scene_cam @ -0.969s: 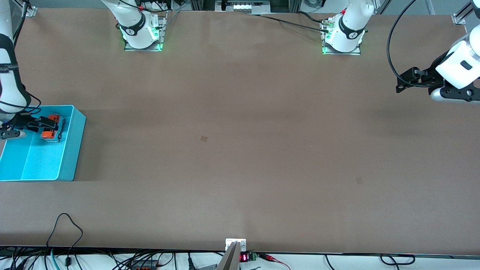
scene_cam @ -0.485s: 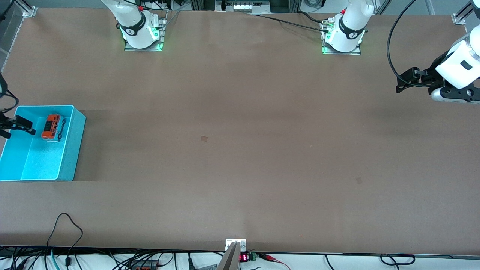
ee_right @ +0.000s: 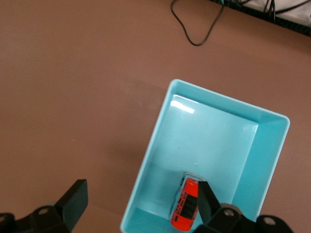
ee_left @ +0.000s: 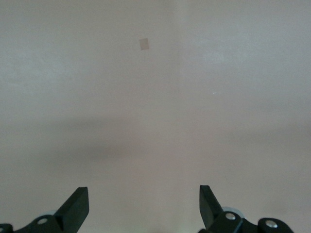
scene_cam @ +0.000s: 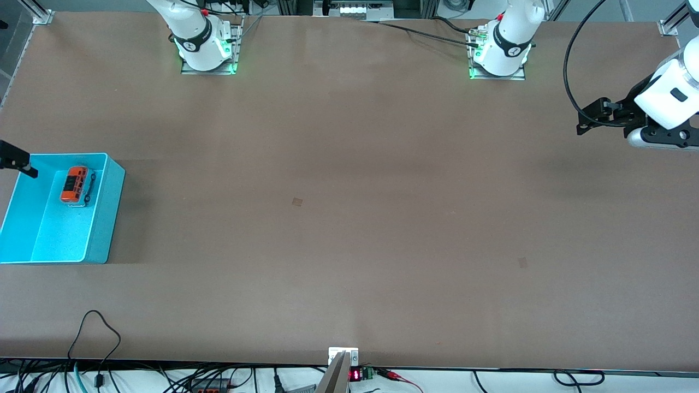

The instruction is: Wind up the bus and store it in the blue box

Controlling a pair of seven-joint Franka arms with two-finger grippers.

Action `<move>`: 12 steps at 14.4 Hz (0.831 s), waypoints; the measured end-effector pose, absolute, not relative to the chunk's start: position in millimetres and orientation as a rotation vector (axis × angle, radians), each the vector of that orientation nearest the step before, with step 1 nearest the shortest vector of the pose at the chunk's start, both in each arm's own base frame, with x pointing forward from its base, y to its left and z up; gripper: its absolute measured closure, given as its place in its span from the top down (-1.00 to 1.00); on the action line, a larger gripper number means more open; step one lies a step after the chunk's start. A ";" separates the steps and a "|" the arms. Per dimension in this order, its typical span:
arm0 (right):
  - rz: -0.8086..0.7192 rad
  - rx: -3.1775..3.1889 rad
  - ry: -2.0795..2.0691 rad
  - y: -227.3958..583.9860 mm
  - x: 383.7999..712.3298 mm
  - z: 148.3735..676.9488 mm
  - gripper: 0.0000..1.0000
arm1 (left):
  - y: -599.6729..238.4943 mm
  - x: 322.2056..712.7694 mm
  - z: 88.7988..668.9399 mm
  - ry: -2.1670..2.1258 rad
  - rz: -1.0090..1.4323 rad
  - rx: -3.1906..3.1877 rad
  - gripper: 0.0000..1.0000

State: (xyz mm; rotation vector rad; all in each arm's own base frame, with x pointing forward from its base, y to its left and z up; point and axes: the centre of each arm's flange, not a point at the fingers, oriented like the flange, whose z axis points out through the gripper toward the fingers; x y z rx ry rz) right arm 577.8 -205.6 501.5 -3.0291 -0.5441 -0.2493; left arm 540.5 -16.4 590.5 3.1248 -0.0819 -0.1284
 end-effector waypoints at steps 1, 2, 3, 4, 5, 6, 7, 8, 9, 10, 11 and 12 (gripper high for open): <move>-0.219 -3.040 -0.520 -192.5 576.4 515.3 1.00 | -16.4 540.5 590.5 -0.082 -0.128 3.125 1.00; -0.182 -3.054 -0.485 -178.6 575.4 528.2 1.00 | -16.5 540.5 590.5 -0.082 -0.128 3.125 1.00; -0.150 -3.069 -0.456 -164.5 575.0 540.1 1.00 | -16.4 540.5 590.5 -0.082 -0.128 3.125 1.00; -0.123 -3.080 -0.435 -149.0 575.0 550.4 1.00 | -16.4 540.5 590.6 -0.082 -0.128 3.125 1.00; -0.097 -3.091 -0.414 -132.5 574.3 559.6 1.00 | -16.4 540.5 590.6 -0.082 -0.128 3.125 1.00; -0.068 -3.104 -0.377 -114.7 572.7 567.6 1.00 | -16.5 540.4 590.5 -0.082 -0.130 3.125 1.00; -0.041 -3.118 -0.321 -96.0 569.9 575.3 1.00 | -16.4 540.0 590.3 -0.082 -0.135 3.124 1.00; -0.019 -3.123 -0.264 -79.3 566.1 582.1 1.00 | -16.4 539.7 590.0 -0.082 -0.139 3.124 1.00; 0.002 -3.123 -0.215 -64.8 561.3 587.8 1.00 | -16.4 539.6 590.0 -0.082 -0.141 3.124 1.00; 0.017 -3.123 -0.186 -54.3 557.5 592.1 1.00 | -16.5 539.5 589.9 -0.082 -0.142 3.124 1.00; 0.030 -3.124 -0.173 -45.6 555.0 594.3 1.00 | -16.5 539.5 589.9 -0.082 -0.142 3.124 1.00; 0.038 -3.125 -0.178 -38.3 554.0 595.3 1.00 | -16.4 539.4 589.8 -0.082 -0.143 3.124 1.00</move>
